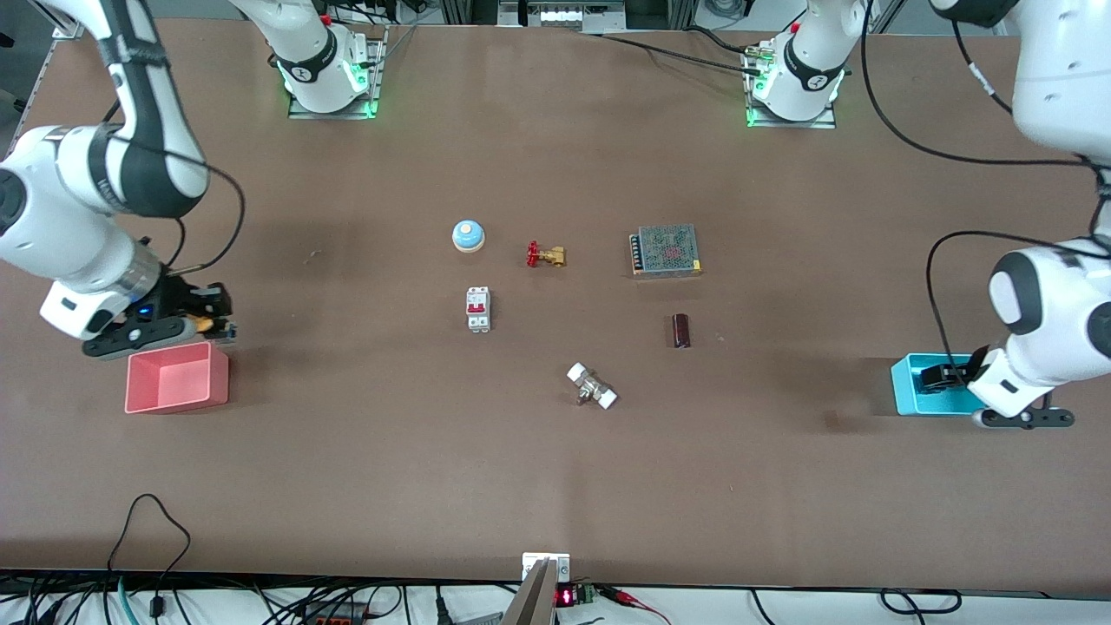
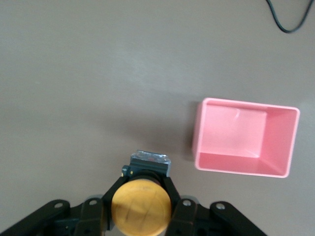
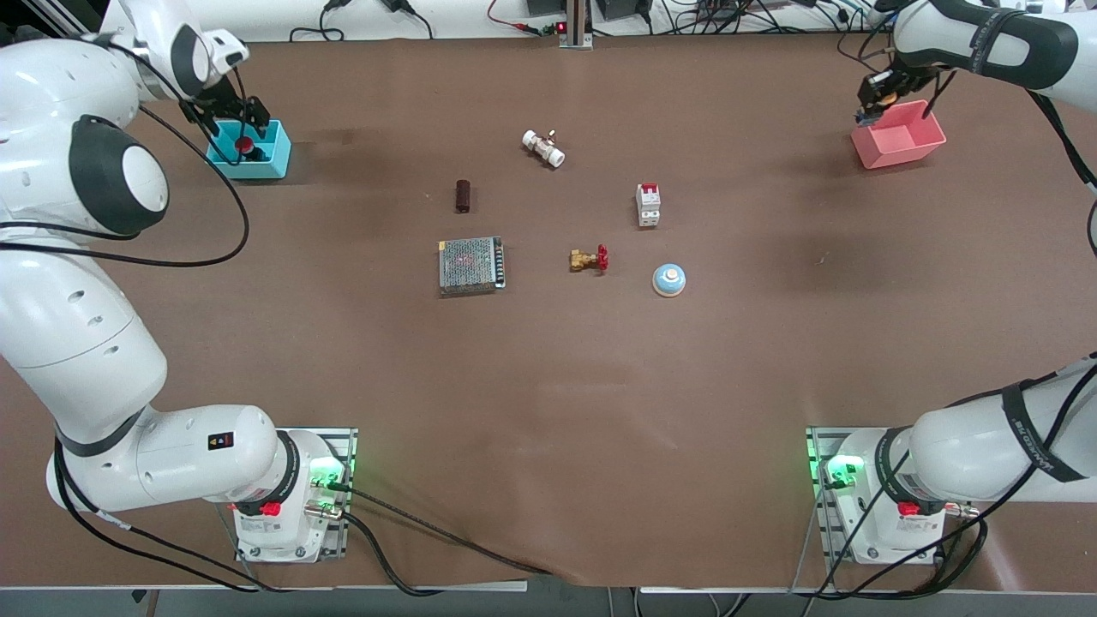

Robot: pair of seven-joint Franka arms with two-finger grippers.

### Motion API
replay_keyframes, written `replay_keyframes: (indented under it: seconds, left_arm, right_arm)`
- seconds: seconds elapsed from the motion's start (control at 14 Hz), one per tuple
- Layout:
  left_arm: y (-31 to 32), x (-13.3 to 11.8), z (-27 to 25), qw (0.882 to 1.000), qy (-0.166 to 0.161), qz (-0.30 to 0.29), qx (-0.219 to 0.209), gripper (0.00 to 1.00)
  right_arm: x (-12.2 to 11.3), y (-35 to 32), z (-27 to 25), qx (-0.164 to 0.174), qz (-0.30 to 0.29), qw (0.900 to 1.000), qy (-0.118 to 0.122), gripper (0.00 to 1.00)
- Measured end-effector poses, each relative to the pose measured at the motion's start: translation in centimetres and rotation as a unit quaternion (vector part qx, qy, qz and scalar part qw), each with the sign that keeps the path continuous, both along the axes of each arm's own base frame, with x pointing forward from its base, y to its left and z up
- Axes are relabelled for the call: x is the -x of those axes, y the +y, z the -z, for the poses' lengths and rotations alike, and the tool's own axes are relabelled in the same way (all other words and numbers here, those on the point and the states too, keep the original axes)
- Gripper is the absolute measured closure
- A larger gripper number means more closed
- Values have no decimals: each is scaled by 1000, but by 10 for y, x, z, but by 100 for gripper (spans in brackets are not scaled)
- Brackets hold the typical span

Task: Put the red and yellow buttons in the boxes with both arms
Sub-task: 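Carry the yellow button to the pink box while the left gripper lowers red into cyan, then open both grippers to release the buttons into the boxes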

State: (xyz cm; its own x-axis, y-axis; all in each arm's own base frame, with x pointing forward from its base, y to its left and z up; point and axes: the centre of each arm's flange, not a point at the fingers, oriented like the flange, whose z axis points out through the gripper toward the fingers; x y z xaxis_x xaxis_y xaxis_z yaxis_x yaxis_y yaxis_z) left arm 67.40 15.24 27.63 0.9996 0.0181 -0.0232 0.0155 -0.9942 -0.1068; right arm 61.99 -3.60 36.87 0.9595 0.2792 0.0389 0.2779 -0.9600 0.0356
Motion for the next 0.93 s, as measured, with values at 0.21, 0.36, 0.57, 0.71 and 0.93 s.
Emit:
replay_keyframes:
  seconds: [0.21,0.36,0.57,0.71,0.93]
  left_arm:
    - [-32,4,-59,1000,15,14,4,0]
    - [-61,11,-104,999,41,5,6,0]
    - [-120,19,-178,997,74,-7,3,0]
    - [-163,30,-226,998,69,10,7,0]
    - [-198,60,-283,998,48,37,26,0]
  right_arm:
    - [-15,-31,17,6,-19,1000,-17,65]
    - [-18,-54,29,9,-24,999,-25,65]
    - [-17,-80,45,3,-15,1000,-18,65]
    - [-17,-97,54,-5,-13,1000,-15,65]
    - [-16,-121,73,-23,-14,1000,-17,65]
